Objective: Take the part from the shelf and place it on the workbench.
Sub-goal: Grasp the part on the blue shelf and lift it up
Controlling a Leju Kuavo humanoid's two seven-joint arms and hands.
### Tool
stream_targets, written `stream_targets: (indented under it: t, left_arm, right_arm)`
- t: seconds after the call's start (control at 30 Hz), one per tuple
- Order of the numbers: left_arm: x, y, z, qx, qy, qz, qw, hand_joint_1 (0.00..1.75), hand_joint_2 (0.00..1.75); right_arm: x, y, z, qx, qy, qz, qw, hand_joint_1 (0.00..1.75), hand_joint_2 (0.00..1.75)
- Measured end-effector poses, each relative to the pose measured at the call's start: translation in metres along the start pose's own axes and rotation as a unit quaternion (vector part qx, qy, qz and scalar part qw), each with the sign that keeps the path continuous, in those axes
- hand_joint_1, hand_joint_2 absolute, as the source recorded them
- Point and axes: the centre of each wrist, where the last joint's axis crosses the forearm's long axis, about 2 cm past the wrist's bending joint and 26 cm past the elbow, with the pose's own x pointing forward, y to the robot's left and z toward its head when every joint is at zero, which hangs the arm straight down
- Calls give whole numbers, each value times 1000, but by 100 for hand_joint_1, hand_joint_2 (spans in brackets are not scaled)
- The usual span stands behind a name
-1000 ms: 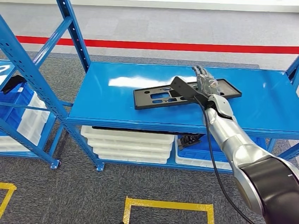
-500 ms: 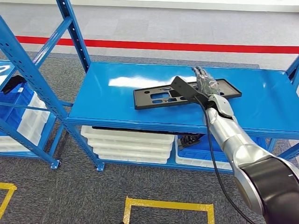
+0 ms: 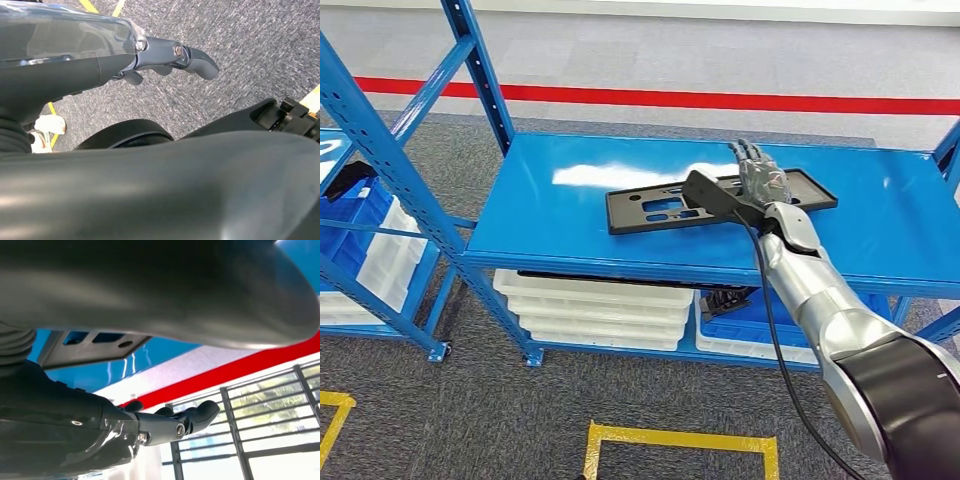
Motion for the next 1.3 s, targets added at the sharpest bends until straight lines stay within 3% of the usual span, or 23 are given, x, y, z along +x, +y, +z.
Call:
stream_targets:
  t: [0.53, 0.8, 1.3]
  left_arm:
    - [0, 0, 0, 0, -2, -1, 1000, 0, 175]
    - [0, 0, 0, -2, -6, -5, 1000, 0, 175]
    - [-1, -3, 1, -7, -10, -4, 1000, 0, 175]
  right_arm:
    - [-9, 3, 4, -20, -7, 26, 999, 0, 0]
    - [-17, 14, 13, -27, -21, -34, 999, 0, 0]
    - [-38, 2, 10, 18, -18, 42, 999, 0, 0]
